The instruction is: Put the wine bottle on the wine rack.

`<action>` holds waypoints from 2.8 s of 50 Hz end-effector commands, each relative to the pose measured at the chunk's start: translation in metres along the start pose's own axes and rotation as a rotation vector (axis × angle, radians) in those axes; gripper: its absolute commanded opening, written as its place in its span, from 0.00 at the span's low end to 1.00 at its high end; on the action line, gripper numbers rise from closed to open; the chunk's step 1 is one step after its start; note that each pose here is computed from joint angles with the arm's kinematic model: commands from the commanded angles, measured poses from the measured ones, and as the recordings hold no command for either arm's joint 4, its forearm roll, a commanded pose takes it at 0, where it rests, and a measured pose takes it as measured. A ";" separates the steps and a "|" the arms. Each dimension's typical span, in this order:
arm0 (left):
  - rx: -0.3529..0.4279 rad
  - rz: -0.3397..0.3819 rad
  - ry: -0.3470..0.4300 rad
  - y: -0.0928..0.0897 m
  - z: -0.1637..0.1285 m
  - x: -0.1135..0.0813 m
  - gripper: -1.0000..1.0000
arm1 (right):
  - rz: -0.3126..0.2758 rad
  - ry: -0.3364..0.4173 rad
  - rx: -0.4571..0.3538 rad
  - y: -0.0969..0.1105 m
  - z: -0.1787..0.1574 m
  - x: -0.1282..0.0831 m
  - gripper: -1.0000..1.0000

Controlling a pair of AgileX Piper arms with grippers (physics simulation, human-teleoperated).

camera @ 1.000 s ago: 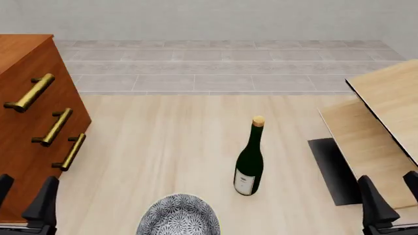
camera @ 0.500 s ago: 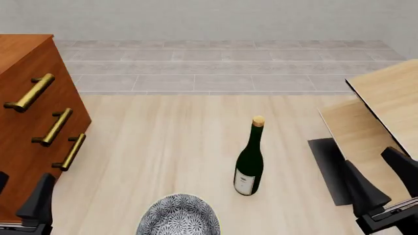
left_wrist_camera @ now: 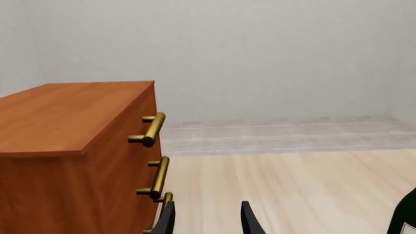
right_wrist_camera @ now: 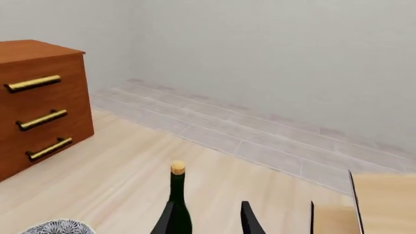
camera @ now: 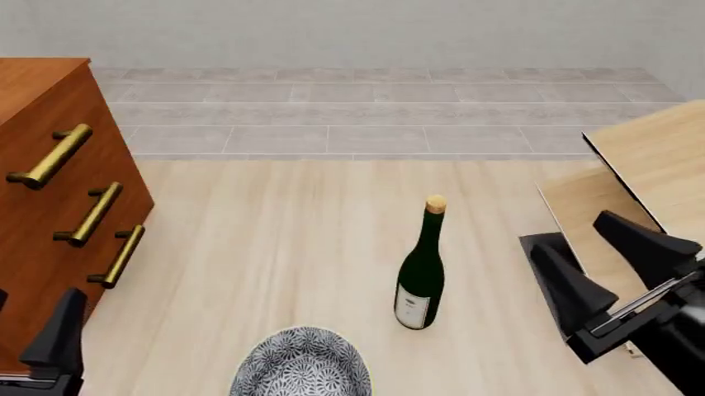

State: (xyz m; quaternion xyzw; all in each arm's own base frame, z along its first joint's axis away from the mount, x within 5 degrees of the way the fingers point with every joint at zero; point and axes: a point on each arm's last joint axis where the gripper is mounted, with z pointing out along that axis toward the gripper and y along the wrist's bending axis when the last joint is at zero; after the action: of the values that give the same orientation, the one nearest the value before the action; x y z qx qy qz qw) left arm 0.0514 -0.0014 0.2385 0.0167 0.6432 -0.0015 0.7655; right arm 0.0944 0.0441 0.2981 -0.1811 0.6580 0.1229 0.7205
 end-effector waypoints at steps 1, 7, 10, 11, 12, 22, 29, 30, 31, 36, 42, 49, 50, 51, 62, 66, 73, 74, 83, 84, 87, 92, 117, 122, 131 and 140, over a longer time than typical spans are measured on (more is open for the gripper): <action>-0.005 0.000 -0.007 0.000 0.000 -0.004 1.00 | -0.001 0.005 -0.037 0.004 0.020 -0.002 1.00; -0.010 -0.001 -0.012 0.001 0.000 -0.005 1.00 | -0.014 0.018 -0.052 0.007 0.036 0.002 1.00; -0.010 -0.003 -0.012 0.001 0.000 -0.003 1.00 | -0.016 0.023 -0.057 0.008 0.043 0.004 1.00; -0.012 -0.002 -0.013 0.001 0.000 -0.003 1.00 | -0.025 0.030 -0.062 0.010 0.047 0.007 1.00; -0.012 -0.002 -0.013 0.001 0.000 -0.003 1.00 | -0.025 0.030 -0.062 0.010 0.047 0.007 1.00; -0.020 -0.003 -0.014 0.001 0.000 -0.001 1.00 | -0.042 0.050 -0.088 0.016 0.071 0.014 1.00; -0.027 -0.003 -0.013 0.001 0.000 0.000 1.00 | -0.049 0.056 -0.107 0.020 0.081 0.015 1.00; -0.028 -0.001 -0.013 0.001 0.000 0.000 1.00 | -0.054 0.057 -0.109 0.021 0.082 0.015 1.00; -0.029 -0.003 -0.012 0.001 0.000 0.000 1.00 | -0.056 0.056 -0.111 0.021 0.084 0.015 1.00; -0.030 -0.001 -0.012 0.002 0.000 0.000 1.00 | -0.060 0.060 -0.123 0.024 0.090 0.016 1.00; -0.036 -0.002 -0.012 0.002 0.000 0.001 1.00 | -0.064 0.067 -0.141 0.029 0.099 0.020 1.00; -0.043 -0.001 -0.012 0.002 0.000 0.002 1.00 | -0.057 0.078 -0.147 0.032 0.108 0.028 1.00; -0.043 -0.001 -0.012 0.002 0.000 0.002 1.00 | -0.057 0.078 -0.147 0.032 0.108 0.028 1.00; -0.044 -0.002 -0.011 0.002 0.000 0.003 1.00 | -0.055 0.081 -0.148 0.032 0.109 0.029 1.00; -0.051 0.002 -0.008 0.003 0.000 0.003 1.00 | -0.042 0.099 -0.142 0.033 0.120 0.038 1.00; -0.052 0.003 -0.006 0.003 0.000 0.005 1.00 | -0.038 0.105 -0.142 0.034 0.125 0.043 1.00; -0.053 0.004 -0.004 0.003 0.000 0.003 1.00 | -0.031 0.112 -0.144 0.036 0.130 0.047 1.00; -0.053 0.004 -0.003 0.003 0.000 0.003 1.00 | -0.032 0.114 -0.143 0.036 0.131 0.048 1.00; -0.055 0.006 -0.001 0.003 0.000 0.004 1.00 | -0.022 0.123 -0.145 0.037 0.133 0.051 1.00; -0.055 0.006 -0.002 0.003 0.000 0.004 1.00 | -0.019 0.123 -0.143 0.036 0.133 0.051 1.00; -0.054 0.006 -0.002 0.003 0.000 0.002 1.00 | -0.013 0.128 -0.137 0.035 0.134 0.053 1.00; -0.055 0.005 -0.001 0.003 0.000 0.004 1.00 | -0.006 0.133 -0.133 0.035 0.135 0.056 1.00; -0.060 0.008 0.002 0.003 0.000 0.007 1.00 | 0.012 0.152 -0.134 0.036 0.139 0.066 1.00; -0.062 0.007 0.002 0.003 0.000 0.008 1.00 | 0.015 0.150 -0.138 0.037 0.138 0.065 0.00; -0.063 0.005 0.001 0.003 0.000 0.011 1.00 | 0.029 0.146 -0.129 0.035 0.137 0.062 0.00; -0.065 0.004 0.001 0.003 0.000 0.009 1.00 | 0.018 0.158 -0.112 0.031 0.139 0.063 0.00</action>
State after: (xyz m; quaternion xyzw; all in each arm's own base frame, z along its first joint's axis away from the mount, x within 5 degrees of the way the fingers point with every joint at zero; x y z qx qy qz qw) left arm 0.0535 0.0019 0.2294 -0.0059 0.6433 0.0204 0.7653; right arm 0.2106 0.1289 0.2417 -0.2250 0.7034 0.1577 0.6555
